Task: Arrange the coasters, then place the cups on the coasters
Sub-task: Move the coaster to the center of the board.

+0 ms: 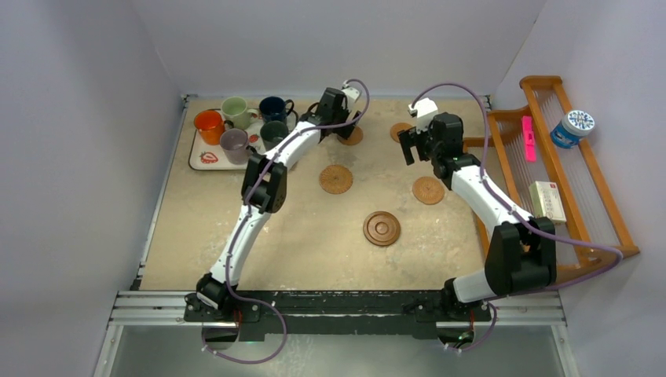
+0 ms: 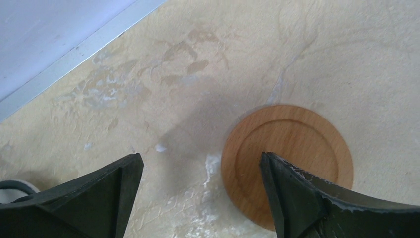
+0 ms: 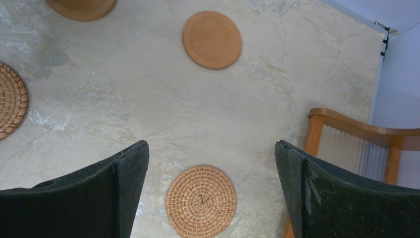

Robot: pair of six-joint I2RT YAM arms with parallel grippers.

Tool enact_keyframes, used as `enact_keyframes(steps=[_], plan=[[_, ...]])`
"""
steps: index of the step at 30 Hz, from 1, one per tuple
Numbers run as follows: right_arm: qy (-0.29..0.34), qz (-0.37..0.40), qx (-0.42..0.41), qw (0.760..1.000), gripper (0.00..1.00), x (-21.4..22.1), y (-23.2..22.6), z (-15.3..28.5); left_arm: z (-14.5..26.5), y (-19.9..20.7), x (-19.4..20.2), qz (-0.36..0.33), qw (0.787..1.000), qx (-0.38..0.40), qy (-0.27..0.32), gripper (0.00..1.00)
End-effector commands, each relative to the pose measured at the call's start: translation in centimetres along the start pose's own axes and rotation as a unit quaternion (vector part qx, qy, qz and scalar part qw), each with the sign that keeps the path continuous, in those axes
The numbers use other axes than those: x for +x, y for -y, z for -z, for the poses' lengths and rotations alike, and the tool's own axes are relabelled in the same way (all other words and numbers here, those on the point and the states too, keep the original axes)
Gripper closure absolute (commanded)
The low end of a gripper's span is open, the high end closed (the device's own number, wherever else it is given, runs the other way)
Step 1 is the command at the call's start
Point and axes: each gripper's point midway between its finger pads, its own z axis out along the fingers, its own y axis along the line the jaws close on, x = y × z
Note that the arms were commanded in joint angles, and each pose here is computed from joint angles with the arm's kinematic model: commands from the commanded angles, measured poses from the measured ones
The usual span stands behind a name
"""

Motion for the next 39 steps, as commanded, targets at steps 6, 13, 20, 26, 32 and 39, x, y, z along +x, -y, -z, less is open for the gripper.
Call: enact_keyframes(steps=[6, 13, 20, 26, 32, 39], plan=[[0.039, -0.013, 0.013, 0.999, 0.01, -1.7, 0.9, 0.9, -0.9, 4.6, -1.4, -0.049, 0.998, 0.026, 0.03, 0.04], [0.041, -0.016, 0.013, 0.999, 0.01, -1.5, 1.1, 1.1, -1.5, 5.3, -1.9, -0.079, 0.996, -0.006, 0.047, 0.04], [0.043, -0.016, 0.014, 0.999, 0.01, -1.6, 1.3, 1.2, -1.8, 5.1, -2.1, -0.09, 0.994, -0.031, 0.054, 0.04], [0.04, -0.008, 0.029, 0.999, 0.01, -1.5, 1.9, 0.5, -1.1, 3.2, -3.5, -0.085, 0.991, -0.082, 0.065, 0.03], [0.013, 0.001, 0.052, 0.999, 0.01, -1.7, 3.1, -2.8, 1.2, 3.7, -7.8, -0.068, 0.991, -0.051, 0.105, 0.0], [-0.013, -0.002, 0.095, 0.995, 0.01, -2.9, 5.1, -8.5, 4.6, 2.8, -12.3, -0.065, 0.986, -0.052, 0.147, 0.0]])
